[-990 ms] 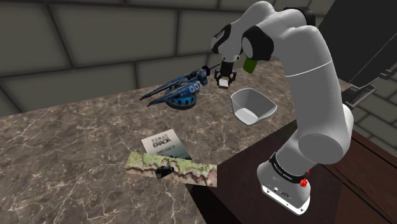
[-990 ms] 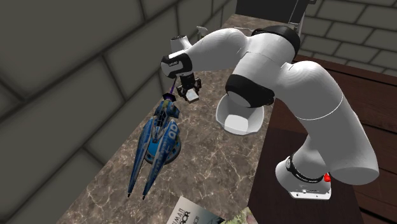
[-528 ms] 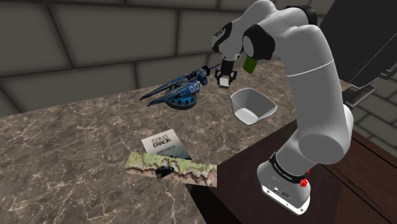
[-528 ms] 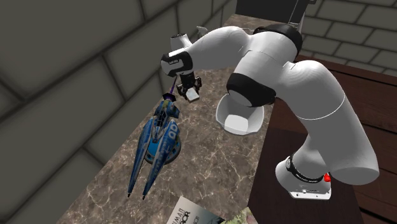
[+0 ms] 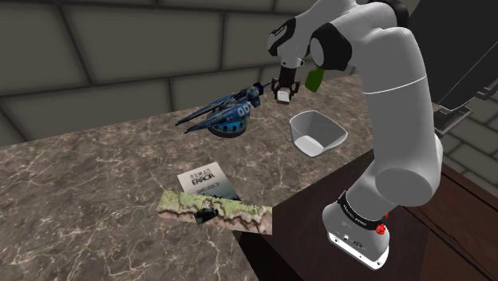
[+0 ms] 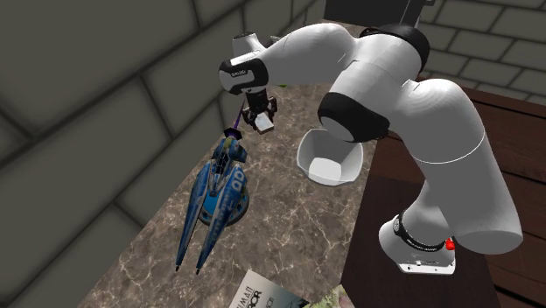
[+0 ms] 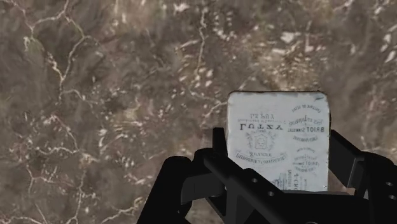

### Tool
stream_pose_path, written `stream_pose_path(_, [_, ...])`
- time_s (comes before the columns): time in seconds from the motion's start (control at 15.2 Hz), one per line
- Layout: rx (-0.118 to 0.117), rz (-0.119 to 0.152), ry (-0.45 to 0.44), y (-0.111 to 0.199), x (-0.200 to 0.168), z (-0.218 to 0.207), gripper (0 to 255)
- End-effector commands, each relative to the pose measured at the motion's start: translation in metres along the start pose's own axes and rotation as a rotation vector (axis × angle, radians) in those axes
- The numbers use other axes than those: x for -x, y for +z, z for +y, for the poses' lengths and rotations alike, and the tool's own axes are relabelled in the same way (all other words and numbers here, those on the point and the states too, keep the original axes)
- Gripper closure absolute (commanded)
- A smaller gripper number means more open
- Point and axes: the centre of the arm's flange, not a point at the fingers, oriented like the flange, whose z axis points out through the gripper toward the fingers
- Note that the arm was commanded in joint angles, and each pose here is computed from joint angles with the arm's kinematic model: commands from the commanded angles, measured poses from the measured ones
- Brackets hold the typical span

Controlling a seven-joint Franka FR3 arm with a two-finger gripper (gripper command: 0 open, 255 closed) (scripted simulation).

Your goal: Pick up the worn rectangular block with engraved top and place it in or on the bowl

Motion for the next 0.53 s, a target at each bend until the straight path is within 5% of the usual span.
stream_pose_path(0.0, [0.0, 0.0, 0.0, -0.01, 0.002, 0.001, 255])
stream_pose_path(0.46, [0.0, 0.0, 0.0, -0.046, 0.01, 0.003, 255])
